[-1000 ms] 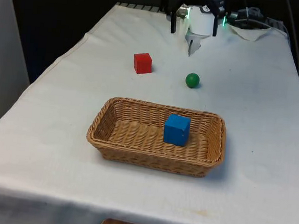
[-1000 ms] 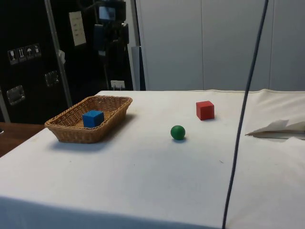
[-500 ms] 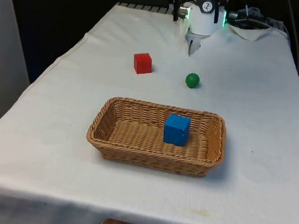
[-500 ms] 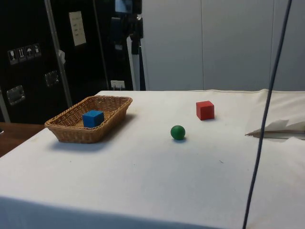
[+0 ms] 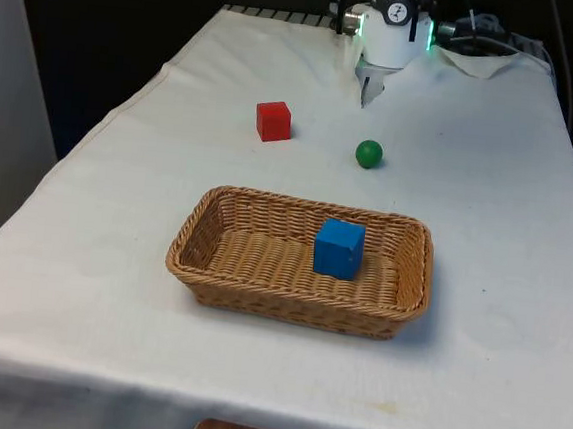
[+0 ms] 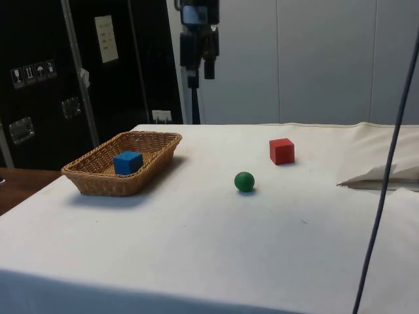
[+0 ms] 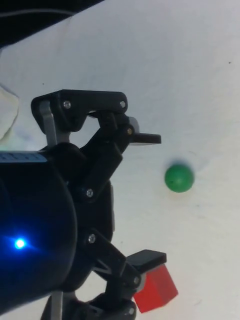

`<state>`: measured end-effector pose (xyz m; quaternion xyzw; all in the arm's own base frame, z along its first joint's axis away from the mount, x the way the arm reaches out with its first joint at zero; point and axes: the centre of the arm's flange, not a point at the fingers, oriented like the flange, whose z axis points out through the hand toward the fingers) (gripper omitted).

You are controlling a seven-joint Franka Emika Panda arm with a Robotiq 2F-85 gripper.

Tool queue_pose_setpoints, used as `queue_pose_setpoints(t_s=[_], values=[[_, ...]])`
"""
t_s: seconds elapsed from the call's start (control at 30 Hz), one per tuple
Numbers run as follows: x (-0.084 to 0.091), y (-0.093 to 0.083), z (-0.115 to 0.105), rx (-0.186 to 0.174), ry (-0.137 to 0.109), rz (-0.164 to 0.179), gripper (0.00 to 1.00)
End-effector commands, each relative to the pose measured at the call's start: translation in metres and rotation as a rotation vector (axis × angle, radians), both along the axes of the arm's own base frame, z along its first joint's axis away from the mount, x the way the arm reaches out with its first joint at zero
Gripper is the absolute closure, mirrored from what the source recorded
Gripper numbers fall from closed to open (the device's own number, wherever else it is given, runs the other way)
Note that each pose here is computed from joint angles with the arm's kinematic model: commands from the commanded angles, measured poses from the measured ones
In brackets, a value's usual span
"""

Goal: Place all non-red objects into the basket.

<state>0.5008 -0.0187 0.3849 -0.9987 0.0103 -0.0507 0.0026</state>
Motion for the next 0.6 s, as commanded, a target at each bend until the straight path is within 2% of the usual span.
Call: queue_pose_setpoints(t_s=[0.0, 0.03, 0.07, 0.1, 0.13, 0.33, 0.37, 0.4, 0.57], values=[[-0.008, 0.000, -0.004, -0.004, -0.011, -0.001, 0.00], [-0.011, 0.000, -0.006, 0.000, -0.013, -0.001, 0.00], [-0.007, 0.001, -0.005, 0.005, 0.000, 0.001, 0.00], [-0.014, 0.000, -0.008, 0.002, -0.014, 0.000, 0.00], [-0.021, 0.000, -0.013, 0.012, -0.019, 0.001, 0.00], [-0.039, 0.001, -0.025, 0.036, -0.033, 0.001, 0.00], [-0.037, 0.001, -0.025, 0.029, -0.023, 0.003, 0.00], [-0.042, 0.001, -0.027, 0.040, -0.036, 0.002, 0.00], [-0.060, 0.002, -0.040, 0.060, -0.045, 0.006, 0.00]])
